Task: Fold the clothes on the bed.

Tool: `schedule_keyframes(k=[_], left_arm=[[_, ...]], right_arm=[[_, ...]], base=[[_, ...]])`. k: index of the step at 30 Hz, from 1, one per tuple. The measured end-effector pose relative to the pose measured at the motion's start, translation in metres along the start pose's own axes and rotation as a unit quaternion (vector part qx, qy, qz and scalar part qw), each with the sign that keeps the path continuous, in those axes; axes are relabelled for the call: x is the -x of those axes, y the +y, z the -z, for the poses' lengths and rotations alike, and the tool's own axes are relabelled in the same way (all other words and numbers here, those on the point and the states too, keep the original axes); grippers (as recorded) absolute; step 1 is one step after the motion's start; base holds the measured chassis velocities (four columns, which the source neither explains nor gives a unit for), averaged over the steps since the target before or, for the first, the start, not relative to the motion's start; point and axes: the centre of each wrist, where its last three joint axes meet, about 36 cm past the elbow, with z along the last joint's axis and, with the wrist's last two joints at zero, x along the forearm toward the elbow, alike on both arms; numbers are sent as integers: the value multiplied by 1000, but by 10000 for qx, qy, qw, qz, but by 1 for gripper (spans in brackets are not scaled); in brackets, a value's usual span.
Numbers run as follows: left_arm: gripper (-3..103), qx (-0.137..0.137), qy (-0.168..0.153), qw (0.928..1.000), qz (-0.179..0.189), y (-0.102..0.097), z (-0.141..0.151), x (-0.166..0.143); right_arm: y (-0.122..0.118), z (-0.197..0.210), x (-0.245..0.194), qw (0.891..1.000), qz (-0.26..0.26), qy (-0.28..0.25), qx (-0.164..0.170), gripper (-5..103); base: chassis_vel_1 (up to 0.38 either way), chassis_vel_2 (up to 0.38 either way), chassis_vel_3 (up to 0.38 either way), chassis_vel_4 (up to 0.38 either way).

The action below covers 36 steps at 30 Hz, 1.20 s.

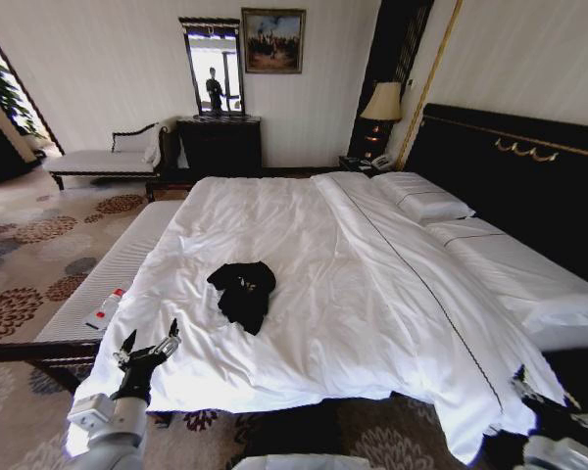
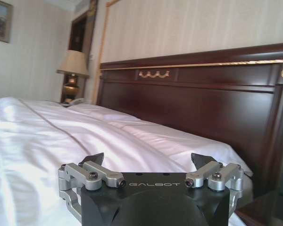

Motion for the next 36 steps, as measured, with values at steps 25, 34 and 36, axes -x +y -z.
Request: schedule_keyframes(k=[25, 34, 36], left_arm=[[100, -5, 59, 10000, -1, -1, -4, 0], [100, -6, 64, 10000, -22, -2, -5, 0], [100, -9, 66, 10000, -26, -2, -5, 0]], right_arm=[[85, -18, -75, 9961, 832, 294, 8, 100], [85, -27, -83, 9965, 753, 312, 158, 100], [85, -28, -84, 9965, 751, 269, 240, 100]], base=[[61, 68, -66, -71], [12, 18, -13, -16], [-25, -21, 23, 24]])
